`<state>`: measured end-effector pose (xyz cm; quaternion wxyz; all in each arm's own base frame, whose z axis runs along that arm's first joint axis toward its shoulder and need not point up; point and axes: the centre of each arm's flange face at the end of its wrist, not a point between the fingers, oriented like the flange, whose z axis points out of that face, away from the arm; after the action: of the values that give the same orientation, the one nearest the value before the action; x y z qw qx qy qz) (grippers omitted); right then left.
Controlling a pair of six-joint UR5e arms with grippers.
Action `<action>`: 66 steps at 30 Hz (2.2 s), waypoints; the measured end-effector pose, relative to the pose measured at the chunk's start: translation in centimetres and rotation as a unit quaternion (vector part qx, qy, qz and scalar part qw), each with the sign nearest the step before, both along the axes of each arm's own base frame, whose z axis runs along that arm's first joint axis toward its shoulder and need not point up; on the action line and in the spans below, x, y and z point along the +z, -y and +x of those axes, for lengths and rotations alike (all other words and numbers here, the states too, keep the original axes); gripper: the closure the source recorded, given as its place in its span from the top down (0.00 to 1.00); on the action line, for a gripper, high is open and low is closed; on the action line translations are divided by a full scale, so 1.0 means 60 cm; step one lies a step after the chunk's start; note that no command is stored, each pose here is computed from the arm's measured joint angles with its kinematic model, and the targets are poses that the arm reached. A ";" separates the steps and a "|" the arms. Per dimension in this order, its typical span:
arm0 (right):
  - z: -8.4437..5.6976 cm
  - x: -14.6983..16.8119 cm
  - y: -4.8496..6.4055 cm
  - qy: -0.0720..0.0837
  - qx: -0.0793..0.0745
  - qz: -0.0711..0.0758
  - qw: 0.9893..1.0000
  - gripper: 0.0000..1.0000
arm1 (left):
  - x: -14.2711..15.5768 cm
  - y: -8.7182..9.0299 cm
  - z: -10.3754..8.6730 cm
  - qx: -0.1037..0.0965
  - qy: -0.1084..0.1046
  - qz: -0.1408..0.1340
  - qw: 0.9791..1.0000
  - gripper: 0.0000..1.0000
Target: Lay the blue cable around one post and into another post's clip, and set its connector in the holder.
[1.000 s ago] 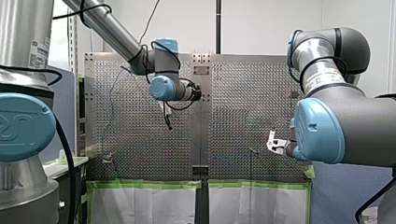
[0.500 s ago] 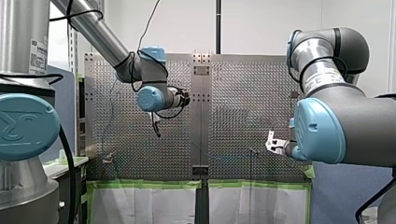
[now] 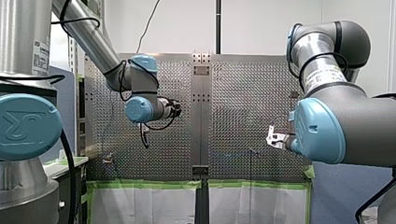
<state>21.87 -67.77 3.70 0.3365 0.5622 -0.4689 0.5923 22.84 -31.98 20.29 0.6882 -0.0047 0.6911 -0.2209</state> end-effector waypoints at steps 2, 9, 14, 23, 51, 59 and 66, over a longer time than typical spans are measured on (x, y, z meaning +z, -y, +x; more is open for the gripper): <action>0.001 0.012 -0.001 -0.007 -0.003 0.000 1.000 0.00 | 0.000 -0.001 0.001 0.000 0.000 0.000 1.000 0.93; 0.023 0.074 -0.008 -0.021 0.005 -0.007 1.000 0.00 | -0.001 -0.002 0.003 0.002 0.000 0.000 1.000 0.93; 0.045 0.134 -0.016 -0.021 0.014 -0.020 0.999 0.00 | 0.000 -0.003 0.004 0.003 0.000 -0.001 1.000 0.93; 0.082 0.230 -0.037 -0.019 0.026 -0.038 0.999 0.00 | 0.000 -0.005 0.008 0.002 0.000 -0.001 1.000 0.93; 0.097 0.429 -0.086 -0.008 -0.030 -0.081 0.996 0.00 | -0.001 -0.016 0.024 0.011 -0.001 0.002 1.000 0.93; 0.086 0.479 -0.099 -0.006 -0.038 -0.091 0.995 0.00 | -0.001 -0.016 0.024 0.012 -0.001 0.002 1.000 0.93; 0.080 0.511 -0.116 -0.010 -0.040 -0.087 0.995 0.00 | -0.001 -0.016 0.024 0.012 -0.001 0.002 1.000 0.93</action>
<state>26.66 -60.84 34.38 0.4123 0.5179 -0.4342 0.6110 24.30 -31.00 20.22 0.6899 -0.0117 0.6923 -0.2111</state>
